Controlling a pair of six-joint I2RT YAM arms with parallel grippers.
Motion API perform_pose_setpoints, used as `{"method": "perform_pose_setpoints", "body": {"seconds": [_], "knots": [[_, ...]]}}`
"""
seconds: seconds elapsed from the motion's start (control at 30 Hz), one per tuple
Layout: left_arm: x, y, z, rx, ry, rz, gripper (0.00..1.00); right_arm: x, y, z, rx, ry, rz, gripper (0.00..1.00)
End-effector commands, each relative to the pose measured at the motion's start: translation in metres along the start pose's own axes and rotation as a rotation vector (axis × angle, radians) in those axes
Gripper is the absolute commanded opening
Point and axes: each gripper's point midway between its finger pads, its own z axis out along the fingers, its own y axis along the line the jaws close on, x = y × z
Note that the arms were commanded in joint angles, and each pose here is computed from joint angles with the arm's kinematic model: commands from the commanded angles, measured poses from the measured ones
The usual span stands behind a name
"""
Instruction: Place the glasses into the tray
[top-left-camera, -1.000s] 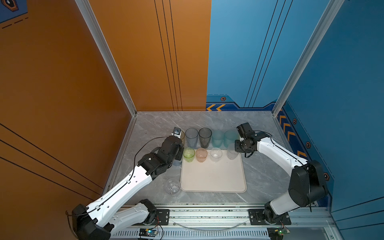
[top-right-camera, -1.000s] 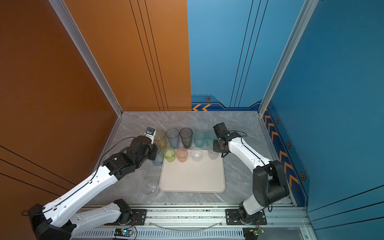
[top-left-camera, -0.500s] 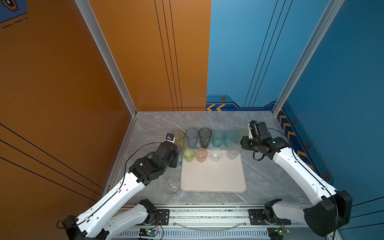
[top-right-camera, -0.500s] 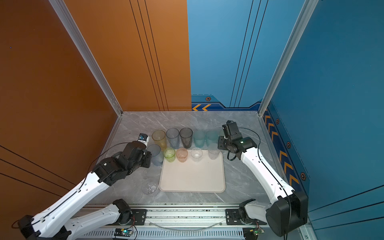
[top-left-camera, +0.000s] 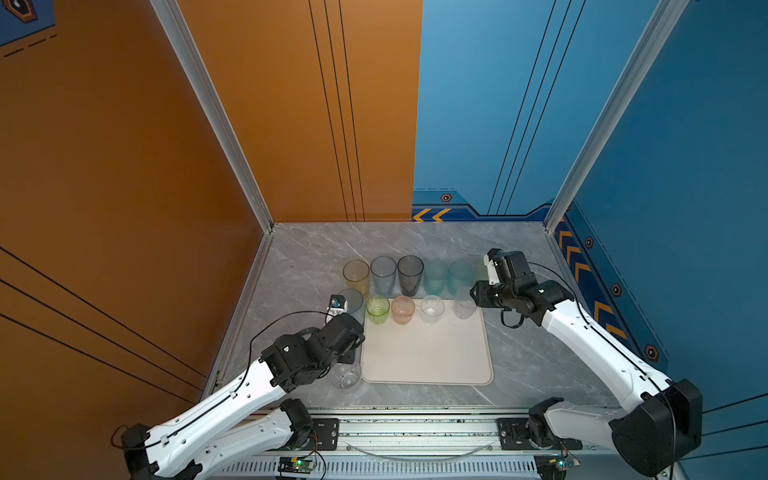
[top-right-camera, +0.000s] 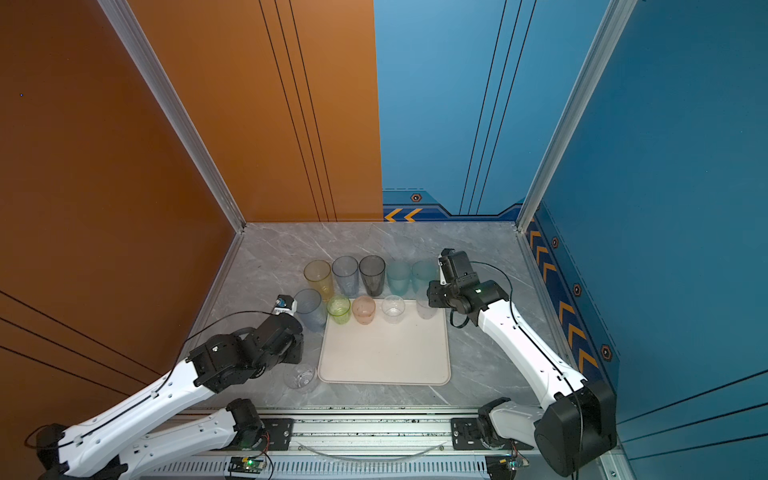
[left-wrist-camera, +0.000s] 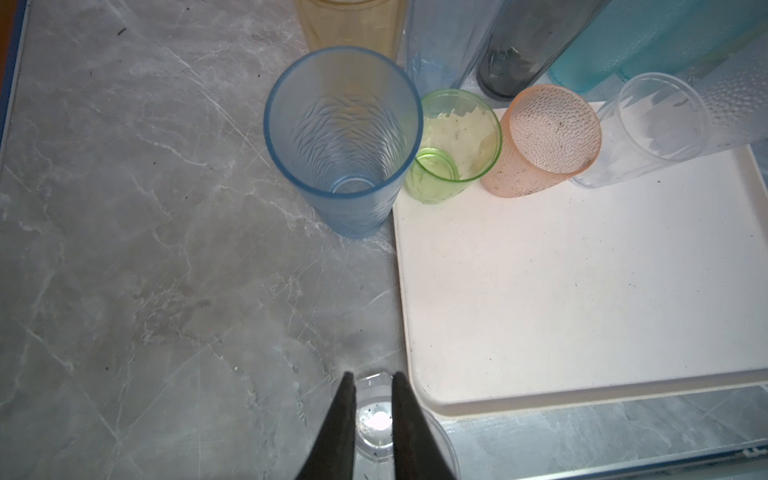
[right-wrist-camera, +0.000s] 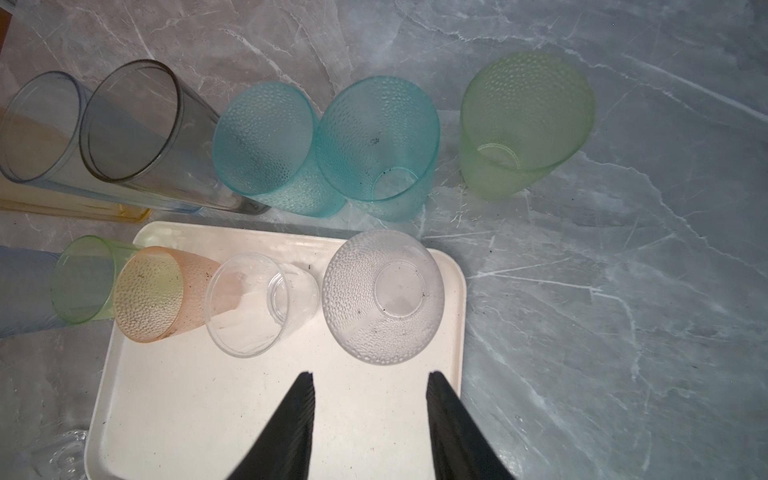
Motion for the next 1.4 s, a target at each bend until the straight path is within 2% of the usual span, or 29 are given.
{"method": "perform_pose_setpoints", "body": {"seconds": [0.0, 0.87, 1.37], "knots": [[0.016, 0.019, -0.003, -0.064, 0.006, -0.055, 0.18, 0.001, 0.008, -0.005, -0.044, -0.019, -0.031, 0.44], [0.069, 0.043, 0.021, -0.195, 0.136, -0.072, 0.19, 0.013, 0.023, -0.001, -0.064, 0.004, -0.059, 0.44], [0.076, 0.040, 0.019, -0.146, 0.161, -0.122, 0.20, 0.015, 0.027, 0.008, -0.070, 0.018, -0.067, 0.44]]}}
